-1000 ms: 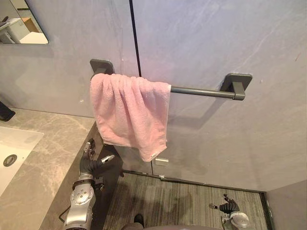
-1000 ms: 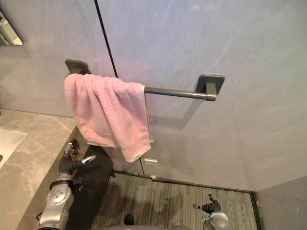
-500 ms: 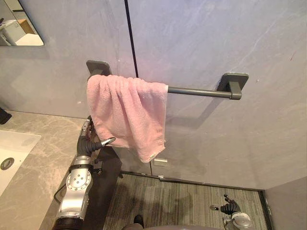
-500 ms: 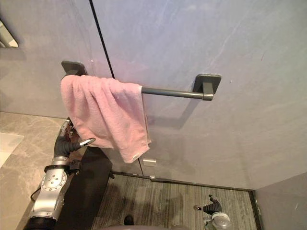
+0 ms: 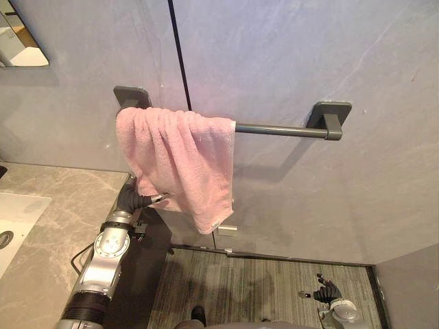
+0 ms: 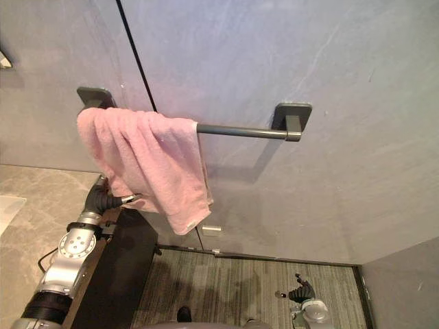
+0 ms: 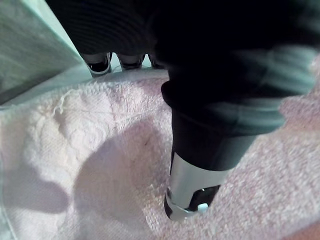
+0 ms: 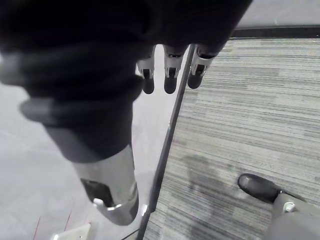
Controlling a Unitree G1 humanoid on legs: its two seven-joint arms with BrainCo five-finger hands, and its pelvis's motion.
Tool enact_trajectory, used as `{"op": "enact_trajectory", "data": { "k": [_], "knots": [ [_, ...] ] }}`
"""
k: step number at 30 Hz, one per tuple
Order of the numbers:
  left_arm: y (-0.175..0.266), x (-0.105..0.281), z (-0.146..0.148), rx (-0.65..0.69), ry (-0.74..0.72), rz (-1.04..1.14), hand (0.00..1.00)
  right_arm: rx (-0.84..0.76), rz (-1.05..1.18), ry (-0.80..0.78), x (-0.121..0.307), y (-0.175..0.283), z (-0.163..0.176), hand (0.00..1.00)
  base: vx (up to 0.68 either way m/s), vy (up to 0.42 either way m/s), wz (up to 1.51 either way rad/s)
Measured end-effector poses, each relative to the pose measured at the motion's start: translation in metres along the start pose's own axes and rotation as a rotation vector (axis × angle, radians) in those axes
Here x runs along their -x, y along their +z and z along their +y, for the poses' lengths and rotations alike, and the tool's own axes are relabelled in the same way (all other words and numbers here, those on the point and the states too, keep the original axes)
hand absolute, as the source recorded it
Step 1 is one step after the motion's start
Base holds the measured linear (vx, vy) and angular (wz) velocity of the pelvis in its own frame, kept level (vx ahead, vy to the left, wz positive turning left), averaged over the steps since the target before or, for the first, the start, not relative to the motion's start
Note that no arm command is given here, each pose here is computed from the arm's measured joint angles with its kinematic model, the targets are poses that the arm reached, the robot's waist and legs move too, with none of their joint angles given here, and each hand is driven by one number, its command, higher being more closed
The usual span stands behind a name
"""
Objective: Organize washtable
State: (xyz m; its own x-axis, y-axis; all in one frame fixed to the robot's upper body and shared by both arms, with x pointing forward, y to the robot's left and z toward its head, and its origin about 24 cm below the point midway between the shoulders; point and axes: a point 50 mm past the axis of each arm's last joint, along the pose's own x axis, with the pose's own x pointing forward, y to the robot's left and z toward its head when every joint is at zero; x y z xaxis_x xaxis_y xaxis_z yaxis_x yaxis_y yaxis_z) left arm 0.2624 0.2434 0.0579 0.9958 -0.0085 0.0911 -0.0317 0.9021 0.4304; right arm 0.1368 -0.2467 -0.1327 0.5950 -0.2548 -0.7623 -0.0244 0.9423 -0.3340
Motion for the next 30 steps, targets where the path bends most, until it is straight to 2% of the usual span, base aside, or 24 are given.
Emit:
{"op": "enact_trajectory", "data": {
  "k": [10, 19, 24, 30],
  "knots": [
    [0.002, -0.009, -0.010, -0.005, -0.060, -0.006, 1.00, 0.048, -0.049, 0.014, -0.003, 0.015, 0.002, 0.00, 0.00, -0.006, -0.10],
    [0.001, -0.006, -0.010, -0.002, -0.061, -0.004, 1.00, 0.143, -0.463, -0.036, 0.014, 0.102, -0.017, 0.00, -0.05, 0.003, -0.06],
    [0.002, 0.003, -0.012, 0.004, -0.067, -0.010, 1.00, 0.236, -0.667, -0.005, 0.038, 0.138, -0.027, 0.00, -0.05, 0.002, -0.04],
    [0.001, 0.011, -0.014, 0.016, -0.071, -0.007, 1.00, 0.332, -0.872, 0.167, 0.071, 0.169, -0.026, 0.00, -0.02, -0.002, -0.13]
  ]
}}
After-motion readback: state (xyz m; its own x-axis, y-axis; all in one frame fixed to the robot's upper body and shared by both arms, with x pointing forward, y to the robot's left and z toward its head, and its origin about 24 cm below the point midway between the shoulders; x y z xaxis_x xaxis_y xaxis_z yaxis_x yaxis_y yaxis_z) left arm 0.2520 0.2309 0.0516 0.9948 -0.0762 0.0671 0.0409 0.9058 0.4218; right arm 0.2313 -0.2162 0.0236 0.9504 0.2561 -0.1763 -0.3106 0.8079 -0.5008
